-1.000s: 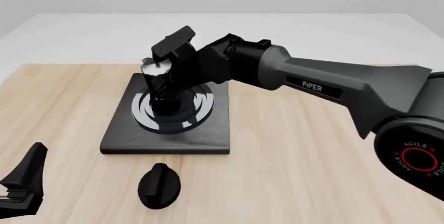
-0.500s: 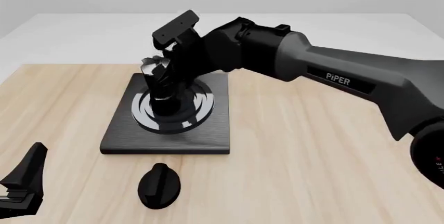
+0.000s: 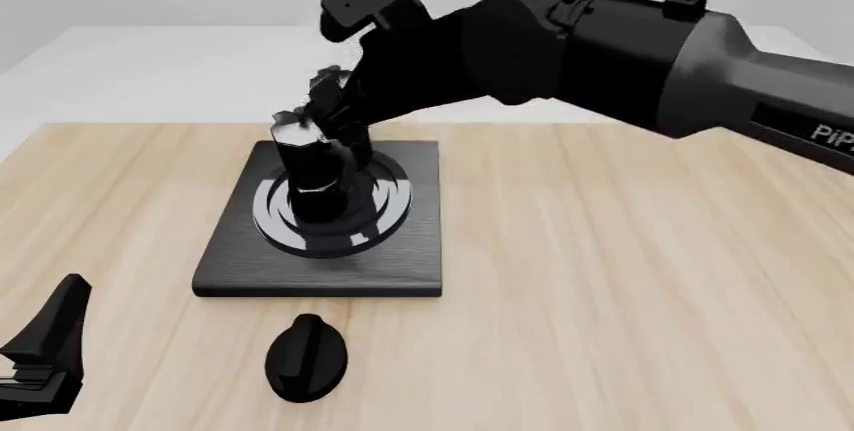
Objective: Put both moka pots on the stove.
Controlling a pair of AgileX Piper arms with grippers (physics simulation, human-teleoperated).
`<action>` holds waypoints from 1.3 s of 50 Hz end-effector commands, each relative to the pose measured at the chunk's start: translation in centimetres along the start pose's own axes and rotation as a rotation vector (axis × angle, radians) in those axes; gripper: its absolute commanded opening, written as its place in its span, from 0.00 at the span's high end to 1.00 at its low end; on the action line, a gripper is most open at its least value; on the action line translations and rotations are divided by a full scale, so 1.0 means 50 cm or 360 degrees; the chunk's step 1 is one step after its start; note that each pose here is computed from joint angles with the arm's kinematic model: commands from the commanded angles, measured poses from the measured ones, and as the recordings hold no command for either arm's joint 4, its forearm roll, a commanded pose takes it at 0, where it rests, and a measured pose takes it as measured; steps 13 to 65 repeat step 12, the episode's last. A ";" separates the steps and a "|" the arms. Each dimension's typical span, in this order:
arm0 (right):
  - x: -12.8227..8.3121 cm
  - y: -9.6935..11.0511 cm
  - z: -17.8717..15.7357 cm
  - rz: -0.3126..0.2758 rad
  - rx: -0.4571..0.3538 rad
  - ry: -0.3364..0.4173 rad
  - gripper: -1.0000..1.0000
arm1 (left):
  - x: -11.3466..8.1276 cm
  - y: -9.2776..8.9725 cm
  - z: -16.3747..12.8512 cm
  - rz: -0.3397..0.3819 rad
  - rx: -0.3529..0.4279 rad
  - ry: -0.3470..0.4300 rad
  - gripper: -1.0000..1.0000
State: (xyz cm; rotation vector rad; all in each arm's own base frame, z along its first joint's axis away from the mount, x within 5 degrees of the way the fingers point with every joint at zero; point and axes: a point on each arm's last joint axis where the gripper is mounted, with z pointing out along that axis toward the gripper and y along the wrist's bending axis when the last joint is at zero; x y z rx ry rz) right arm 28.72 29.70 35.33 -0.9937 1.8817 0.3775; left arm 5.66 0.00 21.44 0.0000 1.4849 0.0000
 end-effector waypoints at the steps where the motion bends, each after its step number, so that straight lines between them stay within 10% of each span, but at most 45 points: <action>1: 0.010 0.006 -0.085 0.0065 0.0011 -0.0126 0.00 | 0.000 0.000 0.000 0.0000 0.0000 0.0000 0.00; 12: 0.060 0.016 -0.157 0.0140 0.0022 -0.0275 0.00 | 0.000 0.000 0.000 0.0000 0.0000 0.0000 0.00; 65: 0.060 0.016 -0.157 0.0140 0.0022 -0.0275 0.00 | 0.000 0.000 0.000 0.0000 0.0000 0.0000 0.00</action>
